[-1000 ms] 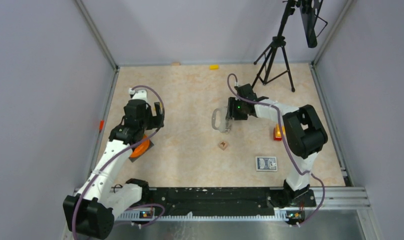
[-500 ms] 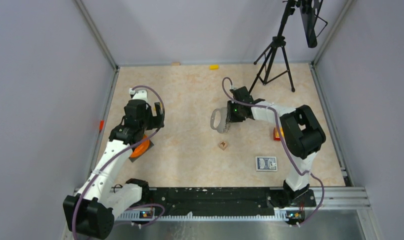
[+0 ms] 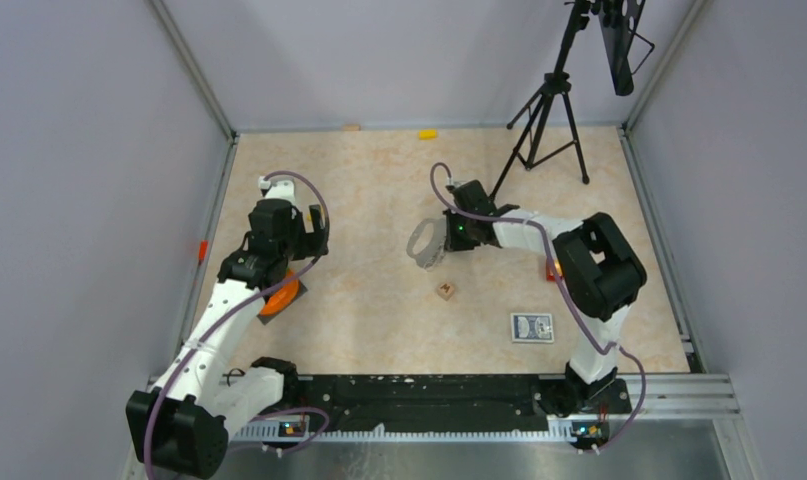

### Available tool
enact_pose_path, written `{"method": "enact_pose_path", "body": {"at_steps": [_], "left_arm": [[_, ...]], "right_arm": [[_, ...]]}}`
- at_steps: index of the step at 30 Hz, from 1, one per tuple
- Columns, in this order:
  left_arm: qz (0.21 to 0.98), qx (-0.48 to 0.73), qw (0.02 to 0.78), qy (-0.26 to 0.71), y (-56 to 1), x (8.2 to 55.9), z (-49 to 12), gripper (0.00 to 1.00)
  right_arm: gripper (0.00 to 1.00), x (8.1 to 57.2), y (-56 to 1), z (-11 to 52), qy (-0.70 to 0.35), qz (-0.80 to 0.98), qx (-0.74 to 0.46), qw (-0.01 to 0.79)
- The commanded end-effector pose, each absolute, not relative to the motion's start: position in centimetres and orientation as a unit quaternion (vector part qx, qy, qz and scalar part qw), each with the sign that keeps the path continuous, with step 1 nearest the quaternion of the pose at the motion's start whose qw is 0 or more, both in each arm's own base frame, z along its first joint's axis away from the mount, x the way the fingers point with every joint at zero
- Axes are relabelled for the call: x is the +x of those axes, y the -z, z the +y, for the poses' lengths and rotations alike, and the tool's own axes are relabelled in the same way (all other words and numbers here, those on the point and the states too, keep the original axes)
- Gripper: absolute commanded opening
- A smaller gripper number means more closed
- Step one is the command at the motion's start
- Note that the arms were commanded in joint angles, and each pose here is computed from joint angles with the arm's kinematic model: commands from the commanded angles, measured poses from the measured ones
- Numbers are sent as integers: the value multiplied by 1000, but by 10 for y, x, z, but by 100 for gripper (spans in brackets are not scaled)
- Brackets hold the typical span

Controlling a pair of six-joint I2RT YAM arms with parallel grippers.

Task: Remove the keys from the keyring

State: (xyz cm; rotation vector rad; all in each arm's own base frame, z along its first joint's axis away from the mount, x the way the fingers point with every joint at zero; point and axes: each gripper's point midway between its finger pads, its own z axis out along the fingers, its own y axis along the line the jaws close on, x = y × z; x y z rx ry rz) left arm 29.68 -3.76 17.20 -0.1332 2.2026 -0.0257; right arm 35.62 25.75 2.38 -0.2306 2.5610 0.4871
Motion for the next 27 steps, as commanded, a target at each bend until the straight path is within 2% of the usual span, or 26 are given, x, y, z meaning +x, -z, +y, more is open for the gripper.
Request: {"method": "enact_pose_path", "body": {"at_steps": [1, 15, 22, 27], "left_arm": [[889, -50, 455, 12, -172, 299, -38, 98], [888, -71, 454, 13, -174, 292, -35, 98], [885, -96, 446, 98, -167, 280, -60, 98], [891, -81, 423, 143, -152, 274, -78, 98]], "right_arm": [[0, 331, -35, 286, -203, 935, -125, 263], [0, 233, -48, 345, -236, 913, -196, 269], [0, 183, -59, 361, -269, 899, -226, 263], [30, 174, -76, 363, -279, 891, -235, 271]]}}
